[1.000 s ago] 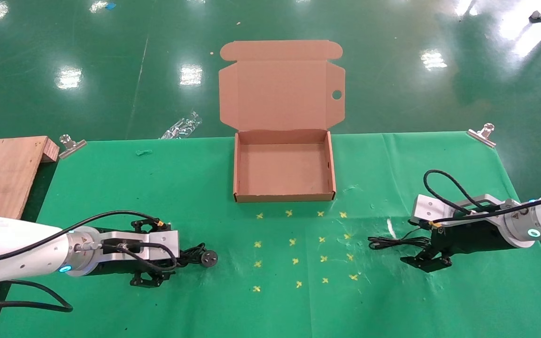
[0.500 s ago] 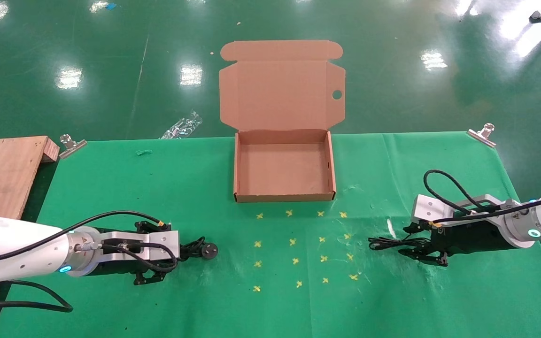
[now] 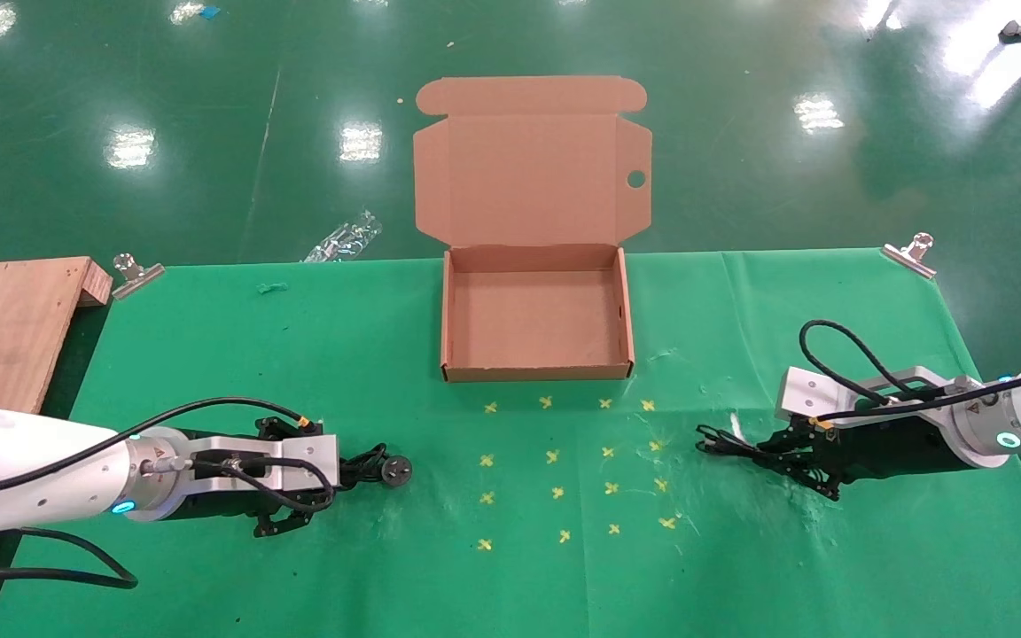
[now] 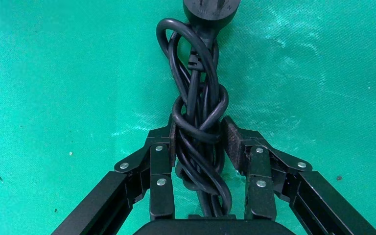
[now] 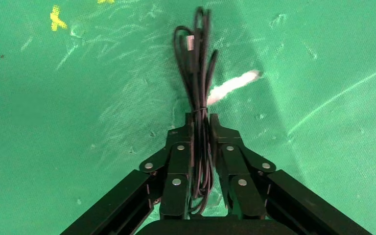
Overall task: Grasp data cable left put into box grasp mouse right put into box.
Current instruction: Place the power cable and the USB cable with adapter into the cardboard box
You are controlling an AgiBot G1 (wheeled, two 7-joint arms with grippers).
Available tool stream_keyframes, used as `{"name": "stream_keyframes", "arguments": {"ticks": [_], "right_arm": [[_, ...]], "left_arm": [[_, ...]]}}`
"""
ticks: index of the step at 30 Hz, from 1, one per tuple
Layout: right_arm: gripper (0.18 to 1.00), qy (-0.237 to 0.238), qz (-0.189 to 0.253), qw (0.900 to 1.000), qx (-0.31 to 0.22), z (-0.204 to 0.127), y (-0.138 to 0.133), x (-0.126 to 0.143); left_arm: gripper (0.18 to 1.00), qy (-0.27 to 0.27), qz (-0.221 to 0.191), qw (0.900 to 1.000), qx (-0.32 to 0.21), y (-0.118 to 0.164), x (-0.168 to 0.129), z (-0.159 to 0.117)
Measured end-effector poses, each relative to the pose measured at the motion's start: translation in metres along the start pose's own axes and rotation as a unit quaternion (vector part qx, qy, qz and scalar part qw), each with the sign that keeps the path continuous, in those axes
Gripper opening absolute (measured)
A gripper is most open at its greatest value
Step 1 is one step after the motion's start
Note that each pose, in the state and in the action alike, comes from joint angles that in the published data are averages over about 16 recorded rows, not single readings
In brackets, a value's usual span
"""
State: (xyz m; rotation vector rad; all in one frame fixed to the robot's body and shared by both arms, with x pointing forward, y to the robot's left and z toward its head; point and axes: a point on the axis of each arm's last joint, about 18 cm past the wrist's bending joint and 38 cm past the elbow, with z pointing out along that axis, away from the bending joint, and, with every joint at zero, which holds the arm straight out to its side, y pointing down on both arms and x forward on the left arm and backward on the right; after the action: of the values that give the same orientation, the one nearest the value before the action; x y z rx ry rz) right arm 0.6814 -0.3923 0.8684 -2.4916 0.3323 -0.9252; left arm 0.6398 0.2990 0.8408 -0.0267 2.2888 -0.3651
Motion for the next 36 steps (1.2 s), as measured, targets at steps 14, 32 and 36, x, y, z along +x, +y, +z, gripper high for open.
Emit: {"name": "stream_keyframes", "arguments": {"ticks": [14, 32, 36], "right_arm": [[0.221, 0.01, -0.005, 1.0, 0.006, -0.007, -0.004, 0.007], [0.217, 0.123, -0.048, 0.99, 0.045, -0.101, -0.051, 0.068], [0.217, 0.149, -0.057, 0.986, 0.051, -0.126, -0.063, 0.074]], "left_arm": [[0.383, -0.008, -0.001, 0.9999, 0.01, -0.003, -0.011, -0.011], [0.355, -0.087, 0.065, 0.9851, 0.133, -0.112, -0.084, -0.049], [0.354, -0.113, 0.091, 0.9794, 0.14, -0.156, -0.09, -0.026]]}}
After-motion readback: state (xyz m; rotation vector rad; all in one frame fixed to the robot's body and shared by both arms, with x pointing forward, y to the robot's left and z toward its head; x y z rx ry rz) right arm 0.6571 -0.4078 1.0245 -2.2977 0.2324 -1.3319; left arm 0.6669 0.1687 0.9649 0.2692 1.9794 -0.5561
